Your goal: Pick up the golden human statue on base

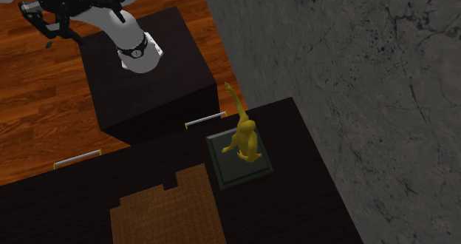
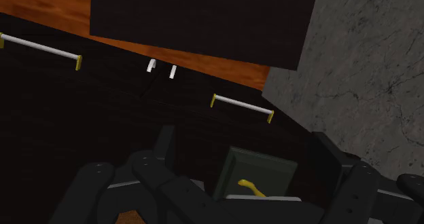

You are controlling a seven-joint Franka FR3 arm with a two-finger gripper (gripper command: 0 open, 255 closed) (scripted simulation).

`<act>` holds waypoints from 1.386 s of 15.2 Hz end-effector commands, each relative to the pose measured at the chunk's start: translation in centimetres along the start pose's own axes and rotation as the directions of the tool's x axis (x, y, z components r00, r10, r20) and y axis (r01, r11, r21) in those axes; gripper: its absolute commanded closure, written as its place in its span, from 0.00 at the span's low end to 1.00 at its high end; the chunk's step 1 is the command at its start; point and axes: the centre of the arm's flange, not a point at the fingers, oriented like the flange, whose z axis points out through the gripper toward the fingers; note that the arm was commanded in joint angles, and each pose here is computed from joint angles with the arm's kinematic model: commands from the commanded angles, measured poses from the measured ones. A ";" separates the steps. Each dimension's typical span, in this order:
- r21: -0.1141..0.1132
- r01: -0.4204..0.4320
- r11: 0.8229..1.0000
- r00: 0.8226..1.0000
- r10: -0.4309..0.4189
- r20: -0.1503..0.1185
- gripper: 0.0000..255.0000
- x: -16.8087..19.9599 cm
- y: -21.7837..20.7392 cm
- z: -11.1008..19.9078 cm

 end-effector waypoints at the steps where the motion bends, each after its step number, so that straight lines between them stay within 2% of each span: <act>1: 0.000 0.000 1.000 1.000 0.000 0.000 0.00 0.0 0.0 0.0; 21: -0.054 -0.129 0.990 0.990 0.132 0.047 0.00 22.1 -15.0 6.4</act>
